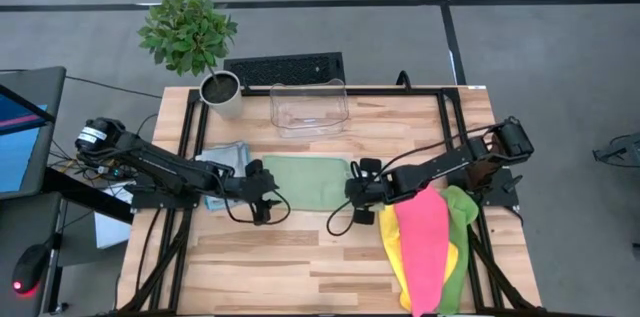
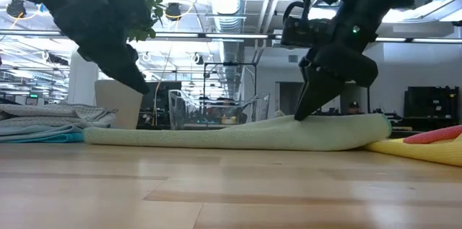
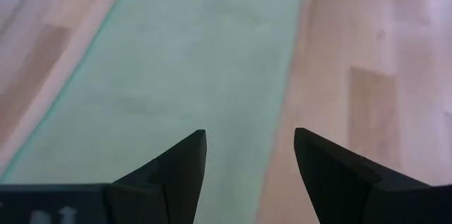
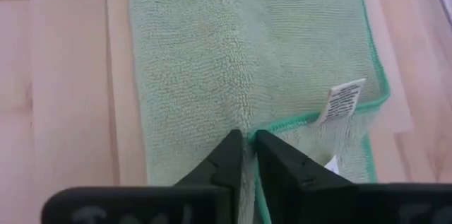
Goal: Fold microfiber towels
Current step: Fold the light green microfiber cloth
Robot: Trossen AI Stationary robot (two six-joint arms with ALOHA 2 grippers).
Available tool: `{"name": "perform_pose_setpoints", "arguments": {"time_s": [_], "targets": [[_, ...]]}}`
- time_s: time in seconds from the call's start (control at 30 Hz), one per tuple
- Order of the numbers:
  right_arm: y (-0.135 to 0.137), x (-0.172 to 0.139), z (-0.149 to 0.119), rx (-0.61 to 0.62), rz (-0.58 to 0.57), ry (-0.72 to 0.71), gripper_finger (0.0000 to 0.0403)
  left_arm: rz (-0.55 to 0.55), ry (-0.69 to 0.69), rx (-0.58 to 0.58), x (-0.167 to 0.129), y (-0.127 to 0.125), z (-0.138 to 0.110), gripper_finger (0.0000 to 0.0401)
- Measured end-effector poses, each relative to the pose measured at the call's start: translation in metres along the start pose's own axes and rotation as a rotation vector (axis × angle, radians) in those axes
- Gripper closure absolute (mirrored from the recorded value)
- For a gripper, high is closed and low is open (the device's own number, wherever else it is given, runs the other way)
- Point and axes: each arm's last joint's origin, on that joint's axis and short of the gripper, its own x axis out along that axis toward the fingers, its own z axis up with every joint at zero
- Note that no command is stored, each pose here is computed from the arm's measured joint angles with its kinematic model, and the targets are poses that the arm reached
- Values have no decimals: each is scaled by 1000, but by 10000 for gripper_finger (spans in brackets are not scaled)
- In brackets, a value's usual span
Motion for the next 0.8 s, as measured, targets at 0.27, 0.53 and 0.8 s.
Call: {"name": "perform_pose_setpoints", "arguments": {"time_s": [0.27,0.53,0.8], "targets": [[5,-1,-3,-19,67,34,274,-46,-2,114,2,-9,-29,193],[16,-6,-10,-21,97,80,193,-10,67,273,1,-9,-42,193],[33,-14,-24,-77,102,156,188,45,152,339,0,-3,-50,193]]}}
